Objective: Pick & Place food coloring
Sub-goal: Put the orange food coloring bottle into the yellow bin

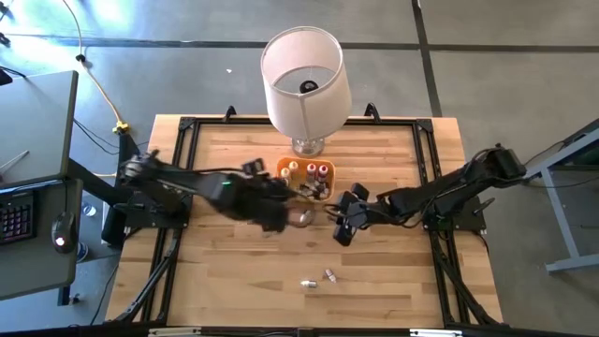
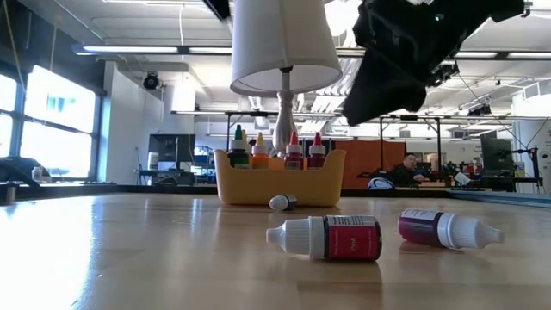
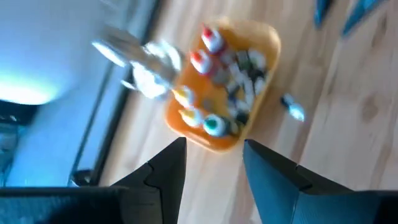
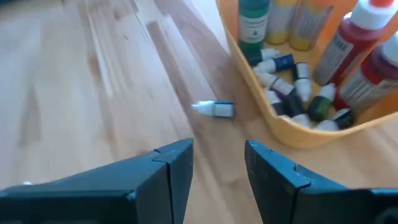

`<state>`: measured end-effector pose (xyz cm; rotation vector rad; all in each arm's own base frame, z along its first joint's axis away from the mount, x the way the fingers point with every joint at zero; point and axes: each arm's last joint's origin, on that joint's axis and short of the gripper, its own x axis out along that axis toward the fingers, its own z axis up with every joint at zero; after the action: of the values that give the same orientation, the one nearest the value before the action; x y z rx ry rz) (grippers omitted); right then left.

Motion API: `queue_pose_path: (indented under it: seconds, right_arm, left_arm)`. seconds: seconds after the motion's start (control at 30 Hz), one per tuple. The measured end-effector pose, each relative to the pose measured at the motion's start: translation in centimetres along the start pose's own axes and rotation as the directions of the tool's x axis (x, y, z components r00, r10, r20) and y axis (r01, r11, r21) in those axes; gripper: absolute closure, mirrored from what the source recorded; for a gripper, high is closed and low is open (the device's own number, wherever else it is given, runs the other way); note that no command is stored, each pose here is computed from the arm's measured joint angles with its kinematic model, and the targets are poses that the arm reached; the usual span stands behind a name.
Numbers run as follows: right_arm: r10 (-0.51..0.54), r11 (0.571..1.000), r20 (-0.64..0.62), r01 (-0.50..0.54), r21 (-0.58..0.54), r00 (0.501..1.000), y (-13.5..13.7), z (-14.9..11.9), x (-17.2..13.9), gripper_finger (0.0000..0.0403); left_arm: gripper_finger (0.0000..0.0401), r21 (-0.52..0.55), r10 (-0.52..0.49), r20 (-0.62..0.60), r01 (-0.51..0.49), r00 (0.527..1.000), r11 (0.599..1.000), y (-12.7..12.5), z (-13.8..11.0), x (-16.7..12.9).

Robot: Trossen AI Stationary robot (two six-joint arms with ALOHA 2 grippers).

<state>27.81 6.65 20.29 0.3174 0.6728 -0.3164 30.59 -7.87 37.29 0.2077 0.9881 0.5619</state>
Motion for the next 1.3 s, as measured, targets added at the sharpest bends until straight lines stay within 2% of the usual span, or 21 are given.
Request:
queue_pose_path:
  seconds: [0.07,0.17,0.3,0.4,0.53,0.6,0.67,0.73,0.8,0.87,0.93,1.07,1.3]
  right_arm:
    - [-0.007,0.999,0.016,0.006,0.039,1.0,0.7,-0.3,-0.3,0.0265]
    - [-0.001,0.997,0.058,-0.003,0.082,0.998,2.5,-0.5,-1.2,0.0265]
    - [0.034,0.994,0.075,-0.041,0.105,0.997,5.5,-0.7,-2.2,0.0265]
    - [0.016,0.996,0.014,-0.017,0.089,1.0,8.0,-1.2,-1.9,0.0266]
    - [-0.052,0.992,-0.223,0.077,0.105,0.973,10.7,-2.1,0.2,0.0266]
    - [-0.072,0.98,-0.384,0.136,0.143,0.921,11.9,-2.2,1.4,0.0266]
    - [-0.097,0.972,-0.529,0.194,0.132,0.843,12.9,-2.5,2.5,0.0266]
    - [-0.11,0.97,-0.628,0.222,0.103,0.771,13.9,-2.8,3.4,0.0266]
    - [-0.088,0.974,-0.685,0.207,0.094,0.724,14.9,-2.7,4.1,0.0266]
    - [-0.058,0.98,-0.698,0.175,0.097,0.713,15.8,-2.4,4.5,0.0266]
    - [-0.044,0.983,-0.687,0.155,0.101,0.725,16.4,-2.0,4.6,0.0266]
    - [-0.071,0.974,-0.644,0.192,0.12,0.762,16.4,-1.5,4.7,0.0266]
    - [-0.096,0.967,-0.676,0.229,0.11,0.731,15.2,-2.9,5.6,0.0266]
  left_arm:
    - [0.0246,-0.024,0.023,0.055,-0.022,0.998,0.999,0.7,-1.3,-2.1]
    - [0.0245,-0.048,0.081,0.112,-0.076,0.99,0.996,1.1,-3.9,-3.8]
    - [0.0245,-0.114,0.138,0.19,-0.118,0.972,0.986,1.1,-8.3,-3.8]
    - [0.0245,-0.128,0.113,0.228,-0.086,0.967,0.988,-0.1,-11.5,-2.0]
    - [0.0245,-0.166,0.027,0.273,0.019,0.962,0.986,-1.9,-14.3,0.8]
    - [0.0245,-0.196,-0.033,0.286,0.092,0.958,0.976,-2.9,-15.0,2.1]
    - [0.0245,-0.209,-0.068,0.302,0.136,0.951,0.969,-3.5,-15.6,3.0]
    - [0.0245,-0.223,-0.085,0.327,0.164,0.941,0.961,-4.0,-15.8,3.4]
    - [0.0245,-0.226,-0.098,0.337,0.182,0.936,0.957,-4.3,-15.9,3.8]
    - [0.0245,-0.23,-0.103,0.342,0.189,0.934,0.955,-4.4,-15.9,3.8]
    - [0.0245,-0.236,-0.105,0.349,0.196,0.931,0.952,-4.5,-15.8,3.8]
    - [0.0245,-0.231,-0.108,0.349,0.197,0.931,0.953,-4.5,-15.8,3.8]
    - [0.0245,-0.212,-0.131,0.339,0.211,0.932,0.954,-4.5,-15.9,3.8]
